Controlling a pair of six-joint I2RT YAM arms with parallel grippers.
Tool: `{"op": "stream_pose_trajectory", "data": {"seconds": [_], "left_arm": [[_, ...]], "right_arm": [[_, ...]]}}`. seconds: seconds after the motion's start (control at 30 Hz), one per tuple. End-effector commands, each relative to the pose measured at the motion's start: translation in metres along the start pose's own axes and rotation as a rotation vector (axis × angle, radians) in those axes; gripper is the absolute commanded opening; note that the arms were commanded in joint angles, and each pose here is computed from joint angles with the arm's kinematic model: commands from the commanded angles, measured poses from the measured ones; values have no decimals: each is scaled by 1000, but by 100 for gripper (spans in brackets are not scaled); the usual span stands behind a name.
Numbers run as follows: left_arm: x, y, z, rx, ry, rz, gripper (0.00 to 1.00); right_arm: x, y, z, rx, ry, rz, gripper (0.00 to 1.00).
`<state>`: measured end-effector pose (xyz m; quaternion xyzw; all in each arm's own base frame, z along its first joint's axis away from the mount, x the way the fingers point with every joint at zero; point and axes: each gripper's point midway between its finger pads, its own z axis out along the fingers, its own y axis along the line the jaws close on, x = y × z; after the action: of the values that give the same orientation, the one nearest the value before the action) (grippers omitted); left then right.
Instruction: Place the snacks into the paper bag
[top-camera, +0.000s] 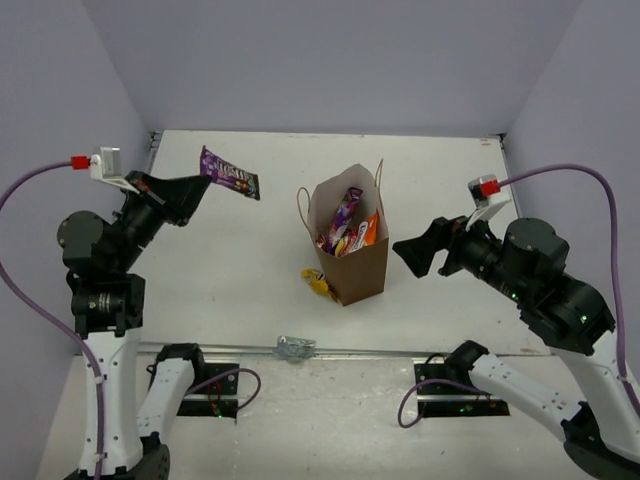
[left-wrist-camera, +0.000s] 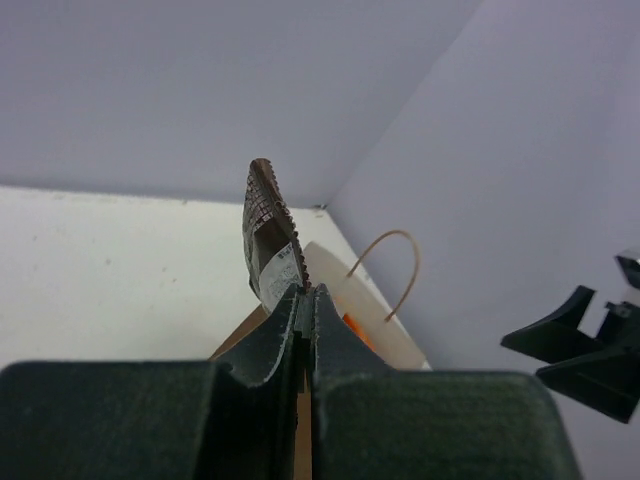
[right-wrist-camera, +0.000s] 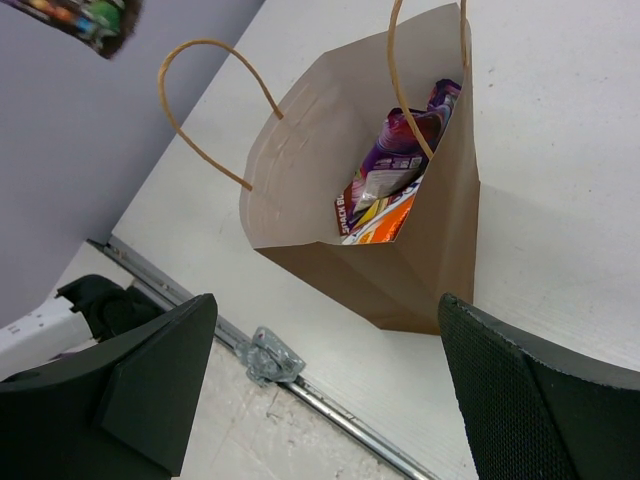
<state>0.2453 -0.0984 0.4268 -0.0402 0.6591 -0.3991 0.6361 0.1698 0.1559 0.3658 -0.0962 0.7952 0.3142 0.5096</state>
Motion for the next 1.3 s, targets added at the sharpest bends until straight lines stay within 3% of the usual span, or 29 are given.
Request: {"op": "stream_pose_trajectory", "data": {"seconds": [0.0,0.13,0.33,0.67,1.0,1.03,1.07,1.1,1.13,1.17,1.2,1.27], "left_arm": [[-34,-50,-4,104,-3,-8,0],[-70,-91,2,233,-32,1,0],[-88,-113,21,336,-16,-24,0],[4,-156,95,404,168,-72,0],[68,-161,117,362,286,-72,0],[77,-153,119,339,302,-71,3],[87,-146,121,318,325,-64,37],[88,-145,121,316,328,-61,38],[95,-142,123,315,350,-62,74],[100,-141,124,312,363,-61,92],[103,-139,124,307,378,-57,100],[96,-143,125,315,371,-37,100]], "right_arm": [[-10,4,2,-8,-25,8,95],[-19,8,2,-12,-38,8,95],[-26,14,2,-29,-44,17,95],[-29,14,2,-23,-44,18,95],[-30,13,-2,-20,-54,18,95],[-30,14,-3,-22,-54,19,95],[-30,14,-4,-23,-57,19,96],[-30,14,-5,-24,-60,18,96],[-29,13,-5,-23,-61,18,96],[-29,13,-6,-24,-62,18,96],[-28,13,-5,-24,-59,18,96],[-26,15,-5,-40,-48,14,96]]}}
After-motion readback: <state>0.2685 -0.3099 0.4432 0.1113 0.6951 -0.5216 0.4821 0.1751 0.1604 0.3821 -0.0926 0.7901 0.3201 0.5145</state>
